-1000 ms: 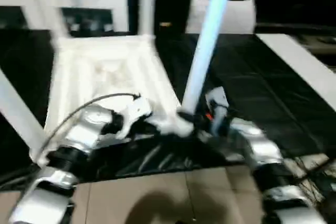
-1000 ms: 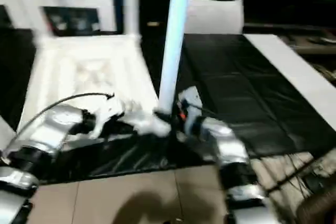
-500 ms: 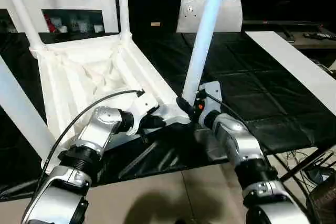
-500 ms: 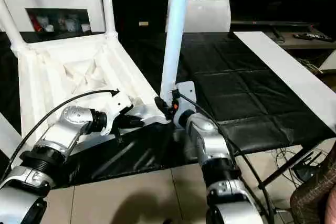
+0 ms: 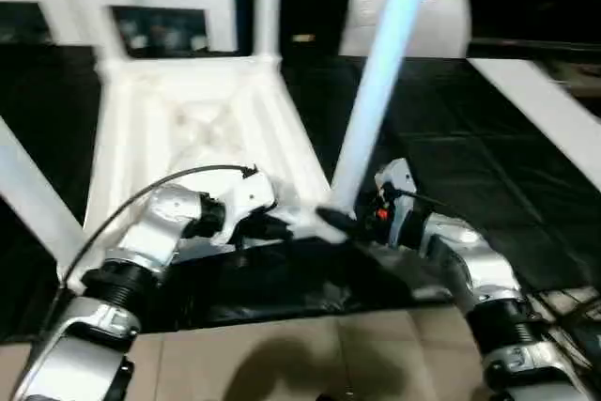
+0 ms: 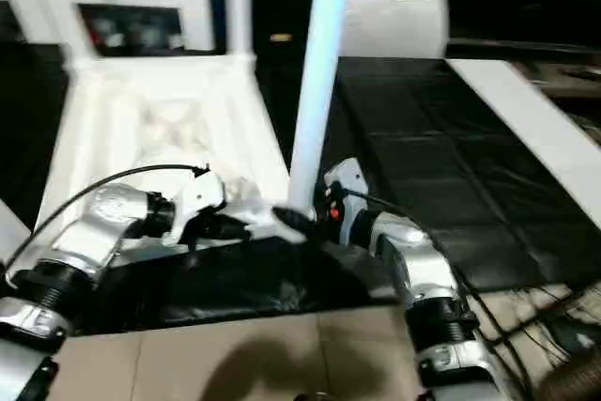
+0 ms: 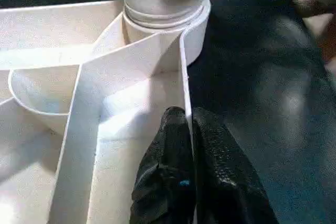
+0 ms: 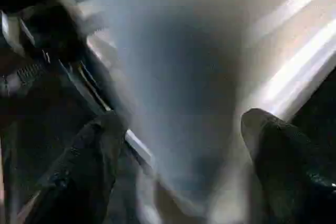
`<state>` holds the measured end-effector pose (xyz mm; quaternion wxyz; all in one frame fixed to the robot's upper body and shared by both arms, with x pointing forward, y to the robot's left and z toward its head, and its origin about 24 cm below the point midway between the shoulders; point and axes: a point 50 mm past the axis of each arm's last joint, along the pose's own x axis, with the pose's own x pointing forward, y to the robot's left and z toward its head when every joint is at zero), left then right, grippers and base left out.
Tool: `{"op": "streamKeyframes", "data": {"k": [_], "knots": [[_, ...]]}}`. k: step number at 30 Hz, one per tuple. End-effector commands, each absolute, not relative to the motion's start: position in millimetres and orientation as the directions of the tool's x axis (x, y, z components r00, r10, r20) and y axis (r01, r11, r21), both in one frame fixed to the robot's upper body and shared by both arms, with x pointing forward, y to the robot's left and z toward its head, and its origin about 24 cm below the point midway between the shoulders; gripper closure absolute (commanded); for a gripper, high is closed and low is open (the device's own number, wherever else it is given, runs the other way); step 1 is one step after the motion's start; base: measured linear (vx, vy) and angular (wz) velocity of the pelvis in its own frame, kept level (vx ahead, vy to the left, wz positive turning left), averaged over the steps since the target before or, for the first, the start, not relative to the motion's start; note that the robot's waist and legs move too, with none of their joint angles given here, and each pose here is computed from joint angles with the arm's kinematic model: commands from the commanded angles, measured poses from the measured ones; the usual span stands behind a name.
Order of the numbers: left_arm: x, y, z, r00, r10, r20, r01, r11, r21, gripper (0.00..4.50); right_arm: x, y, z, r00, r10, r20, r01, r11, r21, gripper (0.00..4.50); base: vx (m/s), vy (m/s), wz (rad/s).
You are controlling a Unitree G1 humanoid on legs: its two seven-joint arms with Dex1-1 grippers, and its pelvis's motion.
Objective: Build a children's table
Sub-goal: Rotate leg to tighten
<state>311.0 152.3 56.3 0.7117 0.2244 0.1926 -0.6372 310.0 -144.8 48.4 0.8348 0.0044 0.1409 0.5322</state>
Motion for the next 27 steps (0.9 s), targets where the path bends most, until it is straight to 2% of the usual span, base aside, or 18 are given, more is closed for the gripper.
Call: {"op": "streamKeyframes", "data": {"k": [1, 2, 3, 5, 6, 7, 10, 12, 16, 23, 24, 27], "knots": [[297, 146, 45, -0.054, -0.792, -0.608, 0.997, -0.072, 0.005, 4.50, 311.2, -149.8, 57, 0.318, 0.923, -0.216, -0.926, 0.352, 0.137, 0.66, 0.000, 0.000, 0.00], [297, 146, 45, -0.054, -0.792, -0.608, 0.997, -0.072, 0.005, 4.50, 311.2, -149.8, 57, 0.318, 0.923, -0.216, -0.926, 0.352, 0.137, 0.66, 0.000, 0.000, 0.00], [295, 147, 46, -0.081, -0.785, -0.614, 0.995, -0.100, -0.003, 4.50, 310.4, -151.4, 59, 0.275, 0.936, -0.219, -0.941, 0.309, 0.139, 0.66, 0.000, 0.000, 0.00], [293, 149, 47, -0.138, -0.767, -0.626, 0.987, -0.161, -0.021, 4.50, 308.0, -155.0, 63, 0.172, 0.957, -0.234, -0.967, 0.209, 0.143, 0.66, 0.000, 0.000, 0.00], [292, 150, 48, -0.175, -0.750, -0.638, 0.979, -0.203, -0.030, 4.50, 306.4, -157.3, 64, 0.095, 0.960, -0.262, -0.979, 0.137, 0.148, 0.82, 0.000, 0.000, 0.00], [292, 150, 48, -0.180, -0.748, -0.639, 0.978, -0.209, -0.030, 4.50, 306.2, -157.6, 64, 0.085, 0.960, -0.266, -0.980, 0.128, 0.149, 1.02, 0.000, 0.000, 0.00], [291, 152, 50, -0.213, -0.727, -0.653, 0.967, -0.252, -0.035, 4.50, 305.9, -158.6, 65, 0.002, 0.958, -0.287, -0.985, 0.051, 0.165, 1.11, 0.000, 0.000, 0.00], [291, 152, 51, -0.222, -0.720, -0.658, 0.964, -0.264, -0.036, 4.50, 305.9, -158.1, 65, -0.021, 0.956, -0.293, -0.986, 0.029, 0.165, 1.41, 0.000, 0.000, 0.00], [292, 150, 52, -0.247, -0.703, -0.667, 0.953, -0.300, -0.037, 4.50, 305.9, -150.6, 64, -0.095, 0.947, -0.306, -0.986, -0.046, 0.163, 1.71, 0.000, 0.000, 0.00], [292, 149, 53, -0.254, -0.702, -0.665, 0.949, -0.312, -0.032, 4.50, 305.5, -142.4, 63, -0.119, 0.950, -0.288, -0.985, -0.078, 0.151, 2.14, 0.000, 0.000, 0.00], [293, 148, 53, -0.255, -0.701, -0.666, 0.949, -0.314, -0.033, 4.50, 305.0, -139.5, 62, -0.128, 0.952, -0.279, -0.984, -0.087, 0.154, 2.35, 0.000, 0.000, 0.00], [293, 148, 53, -0.256, -0.700, -0.667, 0.948, -0.317, -0.032, 4.50, 304.3, -136.7, 61, -0.140, 0.952, -0.271, -0.982, -0.100, 0.159, 2.44, 0.000, 0.000, 0.00]]}}
